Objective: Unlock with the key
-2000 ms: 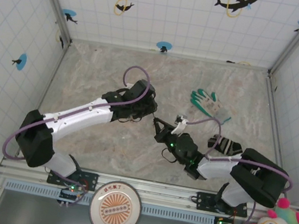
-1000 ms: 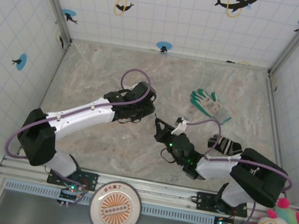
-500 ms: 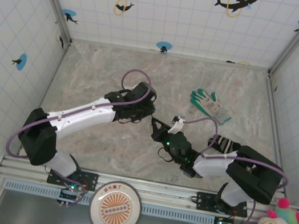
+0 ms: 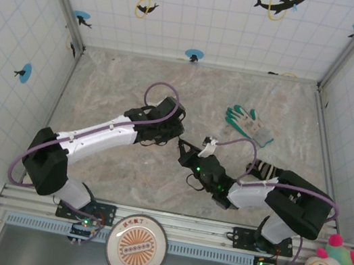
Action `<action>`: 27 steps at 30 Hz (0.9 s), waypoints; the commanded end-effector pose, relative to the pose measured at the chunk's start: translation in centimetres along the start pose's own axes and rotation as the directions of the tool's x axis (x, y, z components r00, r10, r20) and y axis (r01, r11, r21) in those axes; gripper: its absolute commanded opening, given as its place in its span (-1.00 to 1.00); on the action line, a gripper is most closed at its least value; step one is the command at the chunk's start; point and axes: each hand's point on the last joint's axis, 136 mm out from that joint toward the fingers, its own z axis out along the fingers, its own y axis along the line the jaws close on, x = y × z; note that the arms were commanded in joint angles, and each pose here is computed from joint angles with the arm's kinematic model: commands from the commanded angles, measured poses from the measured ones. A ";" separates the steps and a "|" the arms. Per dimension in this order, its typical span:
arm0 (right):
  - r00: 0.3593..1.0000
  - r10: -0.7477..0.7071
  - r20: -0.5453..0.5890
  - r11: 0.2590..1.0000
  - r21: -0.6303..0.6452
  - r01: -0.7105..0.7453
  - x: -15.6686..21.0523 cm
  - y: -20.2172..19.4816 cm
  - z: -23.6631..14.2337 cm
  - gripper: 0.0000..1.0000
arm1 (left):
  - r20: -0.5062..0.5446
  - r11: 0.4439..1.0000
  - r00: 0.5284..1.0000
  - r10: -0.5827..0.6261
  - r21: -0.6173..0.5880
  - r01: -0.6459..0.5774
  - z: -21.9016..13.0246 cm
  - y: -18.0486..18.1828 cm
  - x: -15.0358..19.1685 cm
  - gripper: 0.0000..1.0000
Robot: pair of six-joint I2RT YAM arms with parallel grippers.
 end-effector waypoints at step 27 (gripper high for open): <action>0.996 0.068 0.052 0.997 -0.027 -0.066 -1.4 0.7 1.1 -1.00 | -0.025 0.999 0.999 -0.020 0.033 0.021 -0.1 -0.7 0.2 -0.73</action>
